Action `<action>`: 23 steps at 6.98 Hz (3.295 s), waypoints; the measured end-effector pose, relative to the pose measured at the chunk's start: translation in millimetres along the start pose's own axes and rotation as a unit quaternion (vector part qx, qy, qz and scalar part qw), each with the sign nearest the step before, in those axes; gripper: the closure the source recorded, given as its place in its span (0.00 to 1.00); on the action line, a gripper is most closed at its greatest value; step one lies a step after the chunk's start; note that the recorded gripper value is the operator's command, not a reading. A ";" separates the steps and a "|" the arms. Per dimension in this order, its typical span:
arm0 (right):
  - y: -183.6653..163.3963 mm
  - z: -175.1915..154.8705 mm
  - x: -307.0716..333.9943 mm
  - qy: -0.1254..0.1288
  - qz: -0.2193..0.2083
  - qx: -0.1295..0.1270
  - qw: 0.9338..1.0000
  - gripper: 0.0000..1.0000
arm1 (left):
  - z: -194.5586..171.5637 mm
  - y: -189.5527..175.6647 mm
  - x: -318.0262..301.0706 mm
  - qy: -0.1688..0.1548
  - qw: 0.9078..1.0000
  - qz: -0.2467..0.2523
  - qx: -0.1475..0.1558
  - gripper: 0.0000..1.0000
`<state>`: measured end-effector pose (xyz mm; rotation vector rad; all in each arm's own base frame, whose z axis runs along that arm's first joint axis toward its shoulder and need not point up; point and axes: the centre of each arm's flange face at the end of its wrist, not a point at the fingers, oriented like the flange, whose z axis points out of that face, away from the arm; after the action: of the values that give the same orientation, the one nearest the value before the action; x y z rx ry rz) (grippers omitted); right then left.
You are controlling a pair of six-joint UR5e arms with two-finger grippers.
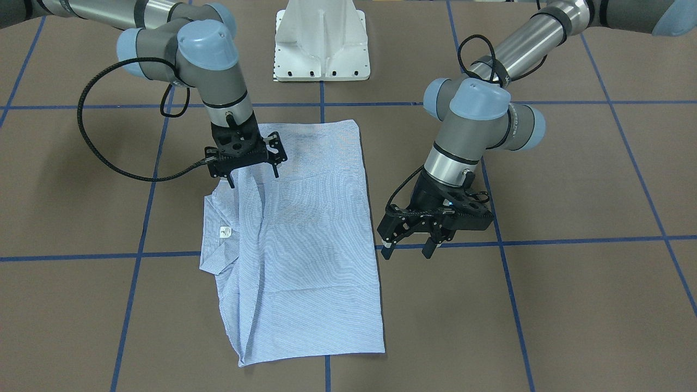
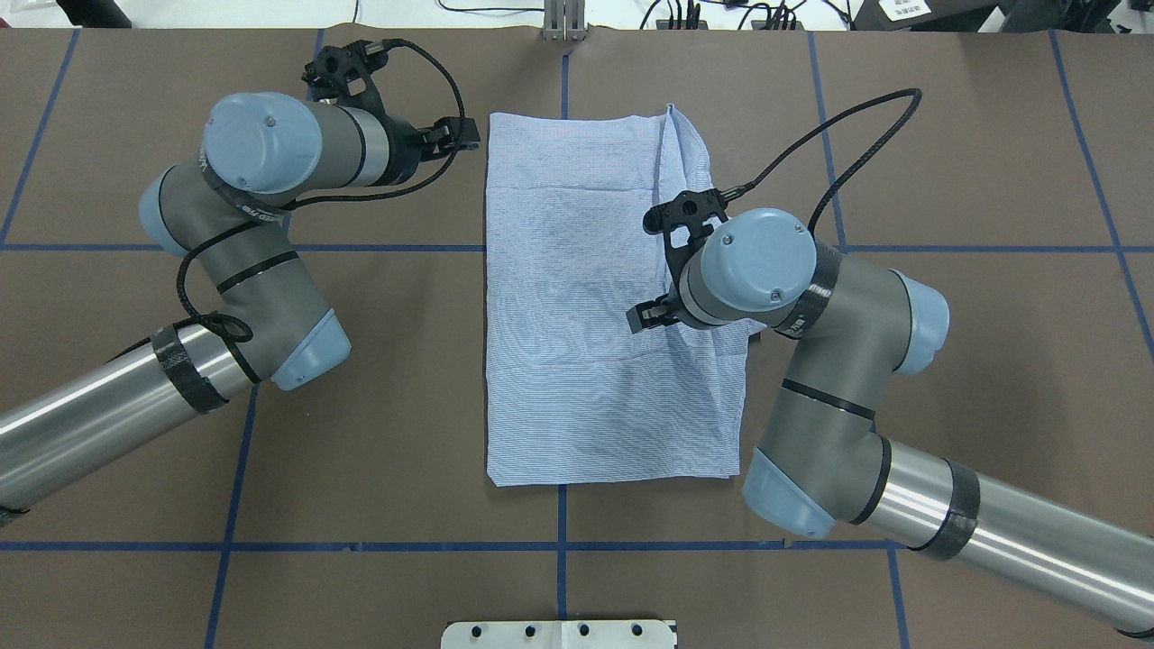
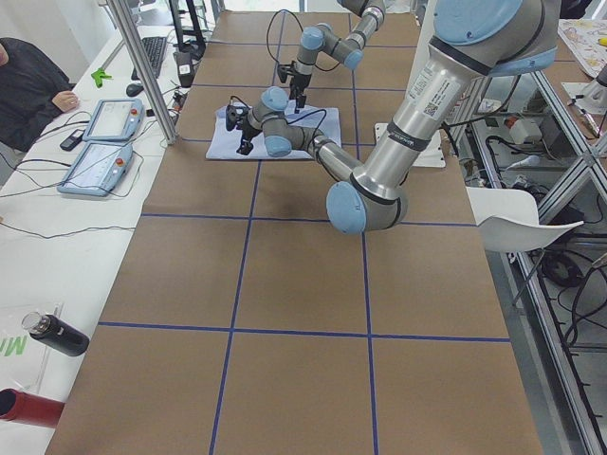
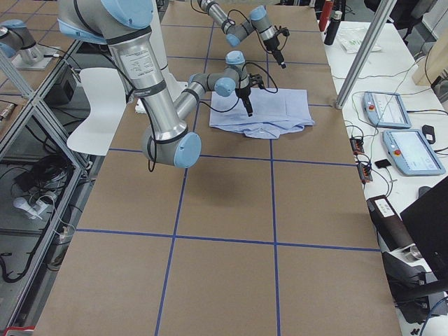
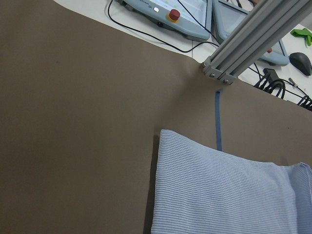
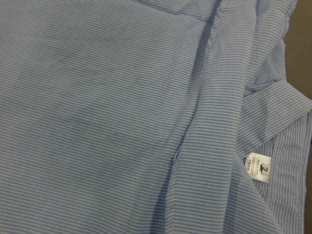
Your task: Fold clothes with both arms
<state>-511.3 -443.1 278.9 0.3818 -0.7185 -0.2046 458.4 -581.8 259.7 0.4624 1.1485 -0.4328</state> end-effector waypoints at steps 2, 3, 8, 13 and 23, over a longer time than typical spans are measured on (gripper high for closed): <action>0.7 26.8 2.1 0.022 -0.030 -0.012 0.999 0.00 | -0.6 1.0 1.5 0.001 1.000 -0.002 -0.001 0.00; 2.3 34.1 4.9 0.027 -0.037 -0.017 0.999 0.00 | -1.4 1.1 2.7 0.002 1.000 -0.003 -0.001 0.00; 2.3 49.9 60.9 0.057 -0.064 -0.034 0.996 0.00 | -7.8 4.0 11.3 0.011 1.000 -0.007 -0.001 0.00; 19.7 28.0 151.7 0.064 -0.072 -0.047 0.994 0.00 | -16.3 6.2 20.4 0.009 1.000 -0.024 -0.004 0.00; -110.4 77.9 109.4 0.039 -0.055 0.038 0.997 0.00 | -52.1 5.2 69.9 0.021 1.000 -0.014 0.000 0.00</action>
<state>-489.0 -598.8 353.2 0.4997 -0.6301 -0.2654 446.1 -554.8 177.6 0.4576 1.1959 -0.4501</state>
